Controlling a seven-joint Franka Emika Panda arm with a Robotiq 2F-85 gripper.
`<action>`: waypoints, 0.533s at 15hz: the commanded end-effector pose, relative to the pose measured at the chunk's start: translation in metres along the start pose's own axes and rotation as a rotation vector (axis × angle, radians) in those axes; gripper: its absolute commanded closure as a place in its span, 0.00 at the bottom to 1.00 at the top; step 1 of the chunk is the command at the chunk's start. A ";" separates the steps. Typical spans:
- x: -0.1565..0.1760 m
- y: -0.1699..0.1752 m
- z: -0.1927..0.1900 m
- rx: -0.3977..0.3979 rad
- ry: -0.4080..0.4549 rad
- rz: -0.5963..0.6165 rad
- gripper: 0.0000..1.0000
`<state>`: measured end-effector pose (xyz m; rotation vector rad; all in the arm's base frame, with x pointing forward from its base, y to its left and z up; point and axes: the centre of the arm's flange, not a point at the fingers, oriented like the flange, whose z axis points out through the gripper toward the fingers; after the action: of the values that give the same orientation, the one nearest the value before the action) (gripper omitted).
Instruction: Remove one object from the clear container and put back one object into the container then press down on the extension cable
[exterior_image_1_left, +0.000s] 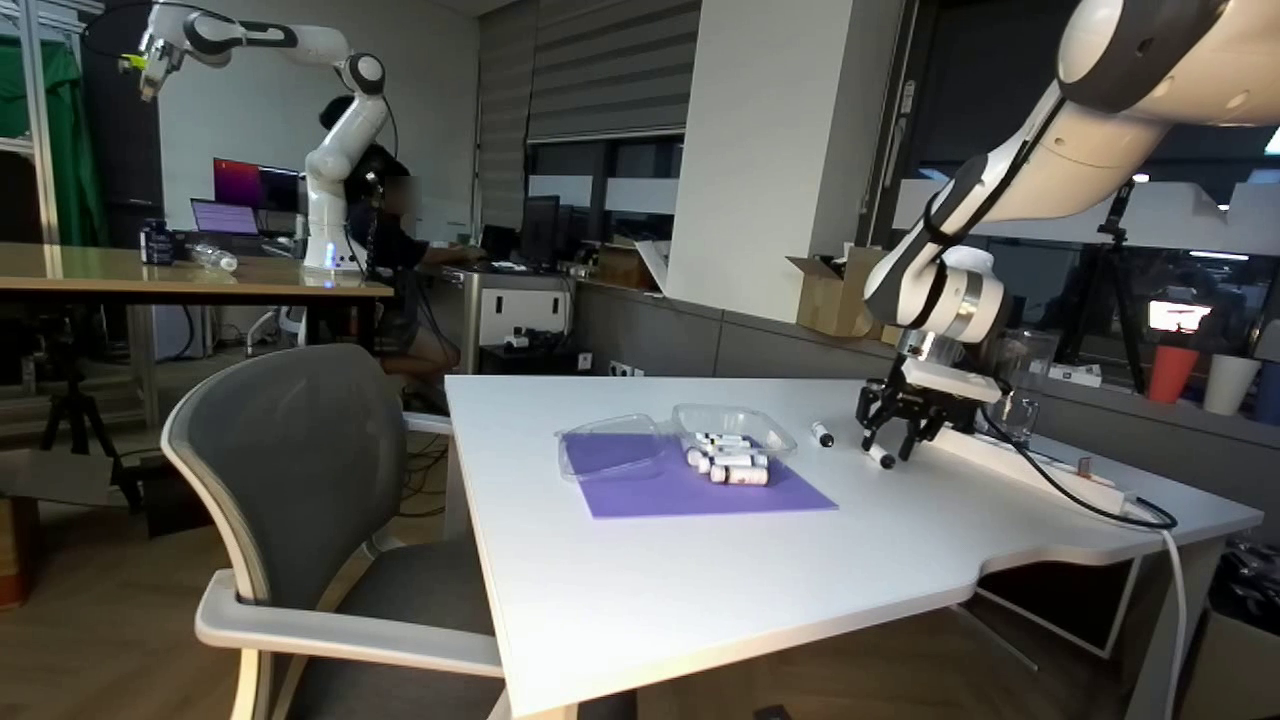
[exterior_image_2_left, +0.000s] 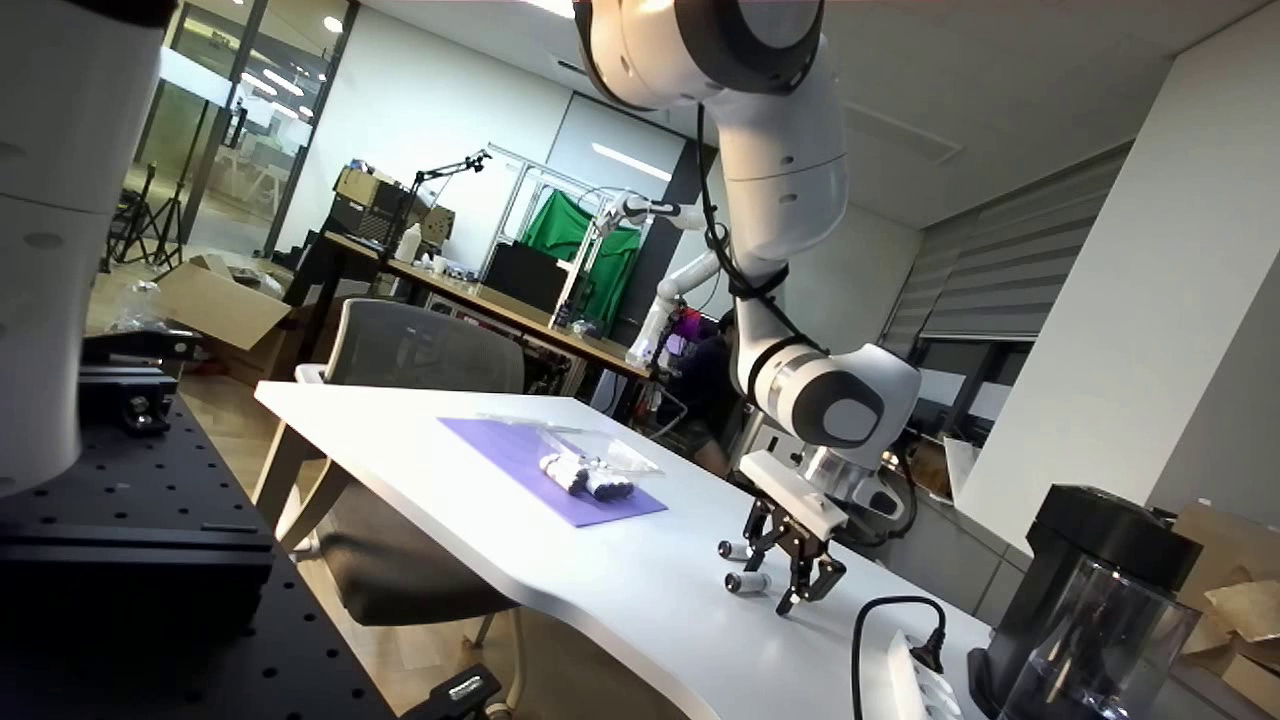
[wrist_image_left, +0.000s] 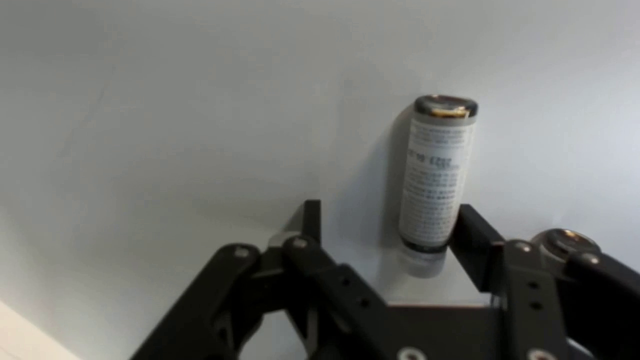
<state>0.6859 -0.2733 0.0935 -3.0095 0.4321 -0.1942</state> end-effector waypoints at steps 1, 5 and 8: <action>0.015 -0.003 -0.001 -0.019 -0.002 0.013 0.63; 0.016 -0.004 -0.004 -0.014 0.002 0.010 0.89; 0.006 -0.012 -0.022 0.095 -0.008 -0.070 0.93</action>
<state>0.6914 -0.2703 0.0974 -3.0035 0.4117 -0.2121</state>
